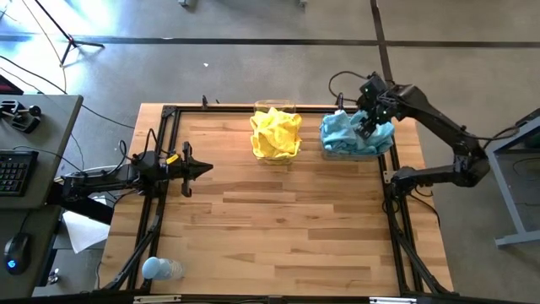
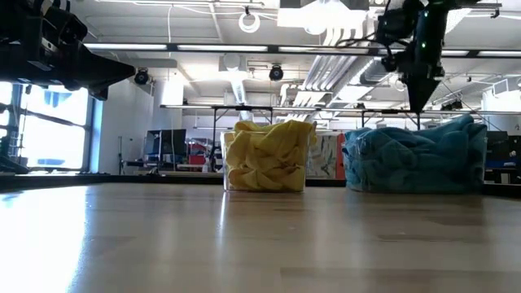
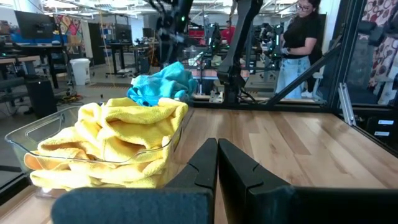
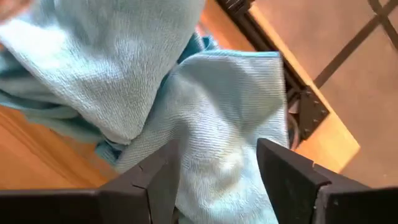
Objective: Sort microfiber towel by color & place in baskets
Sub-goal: Put the blue towel into the right transparent bin
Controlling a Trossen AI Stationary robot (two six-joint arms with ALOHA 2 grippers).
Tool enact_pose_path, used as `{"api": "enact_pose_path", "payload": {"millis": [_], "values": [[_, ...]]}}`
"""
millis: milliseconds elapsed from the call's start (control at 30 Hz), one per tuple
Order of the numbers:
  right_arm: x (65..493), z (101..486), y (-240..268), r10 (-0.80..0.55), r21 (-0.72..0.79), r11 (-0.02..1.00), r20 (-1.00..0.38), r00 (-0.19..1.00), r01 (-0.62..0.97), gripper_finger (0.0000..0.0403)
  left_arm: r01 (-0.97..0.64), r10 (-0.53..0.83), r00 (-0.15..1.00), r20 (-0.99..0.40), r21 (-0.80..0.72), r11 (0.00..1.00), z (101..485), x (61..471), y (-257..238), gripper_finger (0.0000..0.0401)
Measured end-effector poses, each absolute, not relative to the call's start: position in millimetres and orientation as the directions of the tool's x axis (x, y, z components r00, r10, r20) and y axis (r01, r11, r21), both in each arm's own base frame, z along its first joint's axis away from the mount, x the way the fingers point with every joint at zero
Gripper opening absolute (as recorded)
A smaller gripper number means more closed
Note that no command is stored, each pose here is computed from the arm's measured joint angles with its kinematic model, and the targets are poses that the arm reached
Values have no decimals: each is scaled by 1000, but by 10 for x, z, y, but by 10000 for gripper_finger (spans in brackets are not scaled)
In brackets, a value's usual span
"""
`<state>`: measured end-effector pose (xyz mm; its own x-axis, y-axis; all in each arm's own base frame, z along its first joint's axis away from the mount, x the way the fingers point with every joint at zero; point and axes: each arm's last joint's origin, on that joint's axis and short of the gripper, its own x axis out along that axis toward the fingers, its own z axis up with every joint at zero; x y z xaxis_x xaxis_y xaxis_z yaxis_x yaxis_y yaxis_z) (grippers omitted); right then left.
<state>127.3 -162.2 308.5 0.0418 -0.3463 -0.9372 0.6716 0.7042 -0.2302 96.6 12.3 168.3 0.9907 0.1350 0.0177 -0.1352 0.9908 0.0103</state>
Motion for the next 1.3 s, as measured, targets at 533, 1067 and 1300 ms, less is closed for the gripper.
{"api": "enact_pose_path", "payload": {"millis": [533,1067,1300], "values": [[1100,2913,-1515,-223,-244,398,-961,-165,884,23,-135,135,991,18,10,991,1683,966,123,0],[1287,2263,-1622,-303,-170,507,-953,-10,845,2,-135,135,991,18,11,991,1683,966,123,0],[1345,1880,-1703,-277,-128,497,-961,17,858,1,-135,135,991,18,11,991,1683,966,123,0]]}}
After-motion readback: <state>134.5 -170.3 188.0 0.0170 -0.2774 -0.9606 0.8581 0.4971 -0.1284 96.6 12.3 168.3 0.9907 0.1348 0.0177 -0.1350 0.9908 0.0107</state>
